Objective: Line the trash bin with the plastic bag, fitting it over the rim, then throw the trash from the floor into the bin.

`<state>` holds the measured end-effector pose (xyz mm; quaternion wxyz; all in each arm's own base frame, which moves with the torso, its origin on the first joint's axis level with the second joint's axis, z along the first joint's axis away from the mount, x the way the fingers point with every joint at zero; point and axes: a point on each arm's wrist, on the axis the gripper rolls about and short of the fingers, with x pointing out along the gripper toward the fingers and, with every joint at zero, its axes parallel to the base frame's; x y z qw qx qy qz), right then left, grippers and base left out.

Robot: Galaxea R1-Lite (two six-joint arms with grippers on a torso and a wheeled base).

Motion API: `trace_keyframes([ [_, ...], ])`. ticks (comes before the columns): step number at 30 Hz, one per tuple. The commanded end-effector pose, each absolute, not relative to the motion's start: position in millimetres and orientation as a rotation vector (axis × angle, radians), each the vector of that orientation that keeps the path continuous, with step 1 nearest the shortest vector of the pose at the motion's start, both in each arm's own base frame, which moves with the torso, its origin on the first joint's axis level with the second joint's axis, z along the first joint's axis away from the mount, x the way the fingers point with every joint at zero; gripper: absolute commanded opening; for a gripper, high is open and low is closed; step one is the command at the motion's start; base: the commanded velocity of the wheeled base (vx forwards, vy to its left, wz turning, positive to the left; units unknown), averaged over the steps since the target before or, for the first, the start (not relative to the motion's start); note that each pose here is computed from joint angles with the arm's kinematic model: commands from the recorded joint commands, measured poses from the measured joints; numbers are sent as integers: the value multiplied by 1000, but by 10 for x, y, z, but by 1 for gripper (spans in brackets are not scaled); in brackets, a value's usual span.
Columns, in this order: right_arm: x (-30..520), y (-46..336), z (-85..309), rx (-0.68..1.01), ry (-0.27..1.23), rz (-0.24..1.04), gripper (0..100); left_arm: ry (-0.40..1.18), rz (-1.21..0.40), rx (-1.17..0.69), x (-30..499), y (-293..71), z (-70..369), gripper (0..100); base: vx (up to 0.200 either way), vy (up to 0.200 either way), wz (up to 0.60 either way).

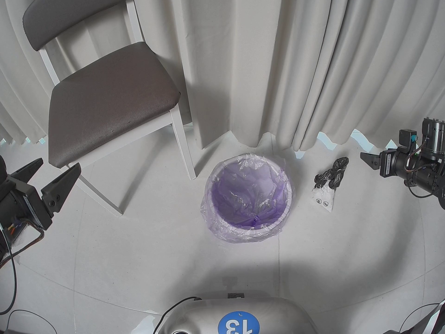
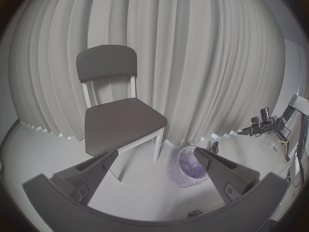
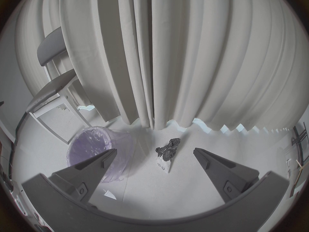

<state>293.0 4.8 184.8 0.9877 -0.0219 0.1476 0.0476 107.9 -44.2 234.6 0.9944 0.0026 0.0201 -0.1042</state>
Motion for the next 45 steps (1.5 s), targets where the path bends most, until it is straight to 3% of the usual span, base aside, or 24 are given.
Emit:
trace_keyframes([
  [1, 3519, 142, 1248, -9, 355, 115, 100, 52, -211, 10, 1126, -466, 2311, 100, 0, 0, 0],
  [10, 4004, -60, 756, 26, 395, 69, 100, 46, -212, 11, 1126, -466, 2317, 100, 0, 0, 0],
  [11, 4219, -104, 610, 96, 388, 38, 100, 43, -212, 11, 1120, -463, 2321, 100, 0, 0, 0],
  [24, 4580, -305, 413, 256, 329, -26, 100, 54, -219, 15, 1107, -467, 2280, 100, 0, 0, 0],
  [35, 4826, -339, 47, 261, 207, -26, 100, 52, -225, 17, 1088, -466, 2271, 100, 0, 0, 0],
  [45, 5129, -374, -16, 330, 13, -90, 100, 52, -225, 17, 1084, -464, 2268, 100, 0, 0, 0],
])
